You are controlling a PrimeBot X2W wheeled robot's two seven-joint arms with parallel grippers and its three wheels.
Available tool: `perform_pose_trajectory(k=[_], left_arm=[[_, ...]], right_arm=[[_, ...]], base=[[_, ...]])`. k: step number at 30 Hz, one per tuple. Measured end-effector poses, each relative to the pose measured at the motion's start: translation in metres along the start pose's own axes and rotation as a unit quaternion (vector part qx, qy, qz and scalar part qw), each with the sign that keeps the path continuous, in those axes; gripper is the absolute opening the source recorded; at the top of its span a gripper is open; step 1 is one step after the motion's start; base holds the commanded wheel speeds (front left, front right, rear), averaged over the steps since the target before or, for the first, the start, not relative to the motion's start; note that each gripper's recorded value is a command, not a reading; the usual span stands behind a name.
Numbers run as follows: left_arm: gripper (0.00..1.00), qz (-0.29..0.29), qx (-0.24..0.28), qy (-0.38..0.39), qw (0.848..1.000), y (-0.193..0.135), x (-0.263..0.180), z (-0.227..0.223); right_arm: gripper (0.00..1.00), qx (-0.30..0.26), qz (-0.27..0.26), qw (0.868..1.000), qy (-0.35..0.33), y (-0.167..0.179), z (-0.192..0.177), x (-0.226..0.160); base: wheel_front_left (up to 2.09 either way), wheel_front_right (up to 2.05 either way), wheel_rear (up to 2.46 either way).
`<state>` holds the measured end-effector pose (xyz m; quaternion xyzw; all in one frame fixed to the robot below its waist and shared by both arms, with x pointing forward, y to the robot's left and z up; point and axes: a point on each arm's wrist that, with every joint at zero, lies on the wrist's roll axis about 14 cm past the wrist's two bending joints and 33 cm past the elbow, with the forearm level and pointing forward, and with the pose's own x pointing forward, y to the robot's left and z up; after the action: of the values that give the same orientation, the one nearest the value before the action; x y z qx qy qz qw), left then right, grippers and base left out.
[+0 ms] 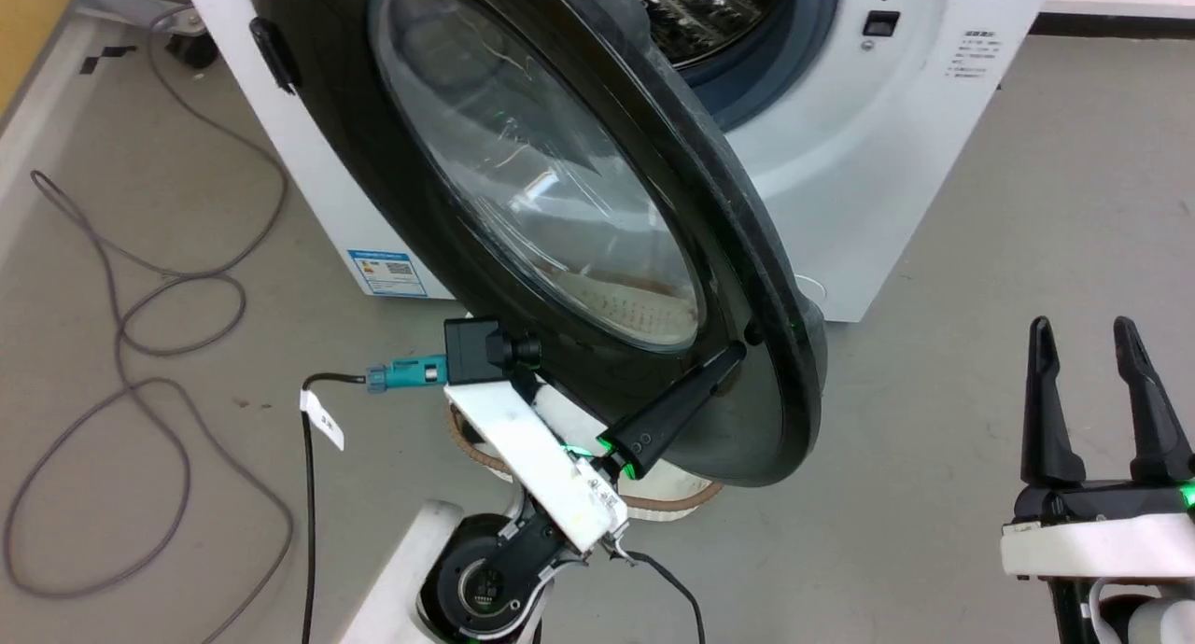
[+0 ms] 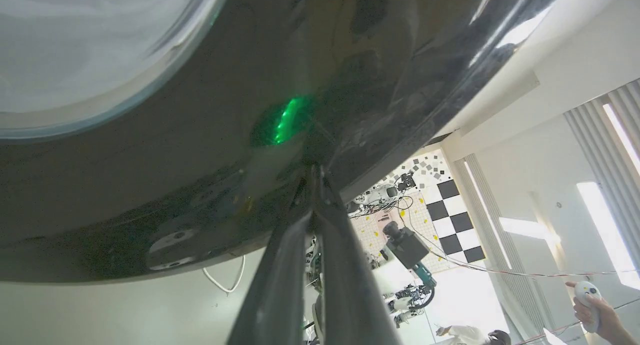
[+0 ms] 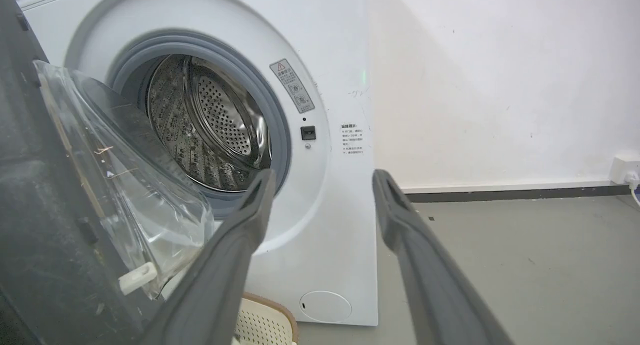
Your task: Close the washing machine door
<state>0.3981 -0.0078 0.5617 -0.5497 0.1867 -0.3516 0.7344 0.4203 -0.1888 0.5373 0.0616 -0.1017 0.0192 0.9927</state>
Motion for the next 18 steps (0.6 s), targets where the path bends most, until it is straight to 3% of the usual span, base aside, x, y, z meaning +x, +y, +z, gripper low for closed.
perform_pose_trajectory(k=[2,3,4,7,10,14,16,18], left_arm=[[0.00,0.008,0.005,-0.007,1.000,0.005,-0.002,0.001],[0.38,0.014,0.009,-0.015,1.000,0.008,-0.004,0.004],[1.00,0.022,0.022,-0.023,0.999,0.011,-0.007,0.008],[1.00,0.050,0.100,-0.071,0.991,0.021,-0.018,0.030],[1.00,0.089,0.231,-0.149,0.957,0.033,-0.038,0.070],[1.00,0.176,0.389,-0.217,0.878,0.051,-0.075,0.117],[1.00,0.217,0.453,-0.253,0.827,0.043,-0.091,0.144],[1.00,0.239,0.515,-0.303,0.765,0.016,-0.109,0.174]], right_arm=[[1.00,0.000,-0.001,1.000,0.000,-0.001,-0.001,0.001],[1.00,0.002,0.000,1.000,0.000,0.000,-0.001,0.001],[1.00,0.002,0.001,1.000,0.001,0.001,-0.001,0.002],[1.00,0.009,0.004,1.000,0.000,0.004,-0.001,0.002],[1.00,0.012,0.004,1.000,-0.006,0.004,0.004,0.002],[1.00,0.010,0.004,1.000,-0.023,0.004,0.016,0.002],[1.00,0.005,0.004,0.999,-0.033,0.004,0.023,0.004],[1.00,-0.001,0.007,0.999,-0.042,0.006,0.029,0.006]], base=[[0.00,0.00,0.00],[0.00,0.00,0.00],[0.00,0.00,0.00],[0.00,0.00,0.00],[0.00,0.00,0.00],[0.00,0.00,0.00],[0.00,0.00,0.00],[0.00,0.00,0.00]])
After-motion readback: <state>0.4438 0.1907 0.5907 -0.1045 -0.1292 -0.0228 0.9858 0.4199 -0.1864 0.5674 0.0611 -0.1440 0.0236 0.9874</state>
